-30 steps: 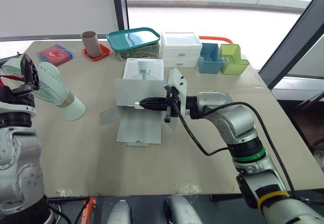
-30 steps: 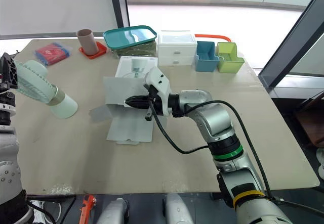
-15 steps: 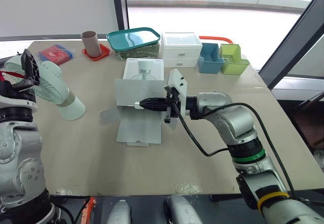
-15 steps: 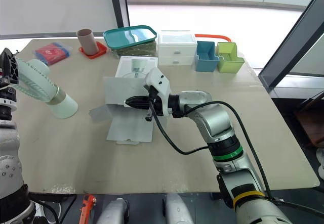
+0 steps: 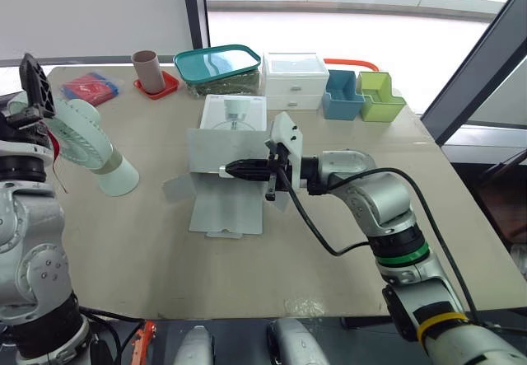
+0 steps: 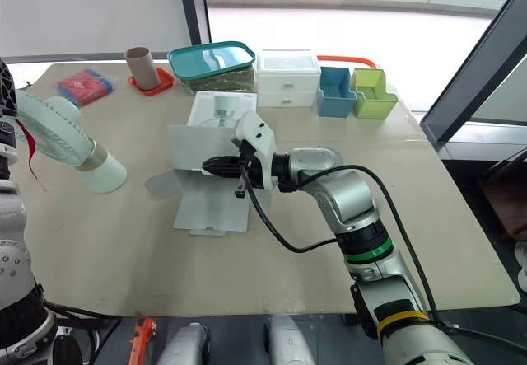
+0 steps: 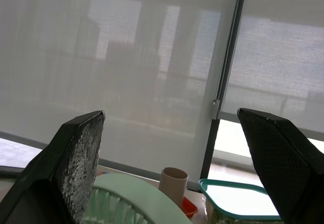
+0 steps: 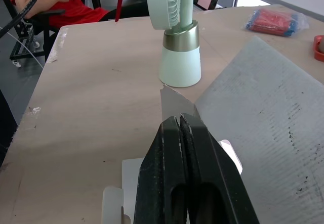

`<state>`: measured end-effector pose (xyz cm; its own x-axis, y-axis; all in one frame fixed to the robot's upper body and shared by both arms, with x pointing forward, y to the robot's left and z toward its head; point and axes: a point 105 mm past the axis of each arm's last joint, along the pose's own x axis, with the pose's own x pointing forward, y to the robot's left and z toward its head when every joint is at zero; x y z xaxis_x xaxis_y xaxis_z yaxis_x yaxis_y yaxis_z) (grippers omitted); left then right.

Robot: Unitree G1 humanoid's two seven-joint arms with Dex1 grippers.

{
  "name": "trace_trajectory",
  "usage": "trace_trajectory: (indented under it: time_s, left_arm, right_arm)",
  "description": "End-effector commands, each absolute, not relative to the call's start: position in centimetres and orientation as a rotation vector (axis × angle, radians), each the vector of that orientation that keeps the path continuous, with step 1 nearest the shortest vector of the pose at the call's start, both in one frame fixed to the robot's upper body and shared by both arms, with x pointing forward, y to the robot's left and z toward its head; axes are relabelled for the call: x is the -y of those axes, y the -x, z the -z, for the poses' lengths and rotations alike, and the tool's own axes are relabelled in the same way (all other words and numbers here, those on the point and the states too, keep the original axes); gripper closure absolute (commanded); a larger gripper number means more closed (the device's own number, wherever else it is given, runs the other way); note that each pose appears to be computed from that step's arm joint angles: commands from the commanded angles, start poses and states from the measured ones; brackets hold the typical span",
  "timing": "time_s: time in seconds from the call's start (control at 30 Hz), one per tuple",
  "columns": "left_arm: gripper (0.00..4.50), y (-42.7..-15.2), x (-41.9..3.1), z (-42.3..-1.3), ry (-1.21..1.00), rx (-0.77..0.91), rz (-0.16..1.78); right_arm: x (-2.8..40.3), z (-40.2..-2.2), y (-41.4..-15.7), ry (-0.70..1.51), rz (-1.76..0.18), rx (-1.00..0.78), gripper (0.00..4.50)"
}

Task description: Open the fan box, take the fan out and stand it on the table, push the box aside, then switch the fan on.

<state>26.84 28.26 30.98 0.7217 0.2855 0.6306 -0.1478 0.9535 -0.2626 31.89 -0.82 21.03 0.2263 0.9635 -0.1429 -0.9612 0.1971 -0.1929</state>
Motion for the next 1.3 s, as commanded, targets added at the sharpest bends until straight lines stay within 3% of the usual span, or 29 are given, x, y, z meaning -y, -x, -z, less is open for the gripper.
trace_trajectory:
  time_s: [0.03,0.13,0.23,0.4,0.6,0.93,1.23,1.3]
  left_arm:
    - [0.05,-25.5,-27.7,-33.4,0.161,0.822,-0.222]
    - [0.05,-23.9,-25.9,-36.1,0.138,0.911,-0.105]
    - [0.05,-22.7,-24.0,-35.7,0.116,0.888,-0.001]
    - [0.05,-21.8,-24.3,-31.5,0.139,0.744,-0.087]
    - [0.05,-20.4,-20.0,-24.6,0.12,0.436,0.173]
    - [0.05,-21.3,-18.3,-19.4,0.006,0.193,0.519]
    - [0.05,-23.6,-18.5,-18.1,-0.031,0.154,0.683]
    - [0.0,-24.3,-18.7,-17.3,-0.031,0.137,0.707]
  right_arm:
    - [0.5,-21.8,-31.5,0.283,-1.368,0.048,4.5]
    - [0.4,-21.8,-31.5,0.282,-1.377,0.042,4.5]
    - [0.4,-21.7,-31.5,0.285,-1.385,0.035,4.5]
    - [0.6,-21.6,-31.6,0.299,-1.401,0.024,4.5]
    - [1.3,-21.6,-32.0,0.309,-1.382,0.005,4.5]
    - [3.9,-22.2,-32.1,0.269,-1.22,0.003,4.5]
    - [6.7,-23.4,-30.9,0.267,-1.091,0.008,4.5]
    - [7.4,-23.1,-30.1,0.262,-1.062,-0.006,3.95]
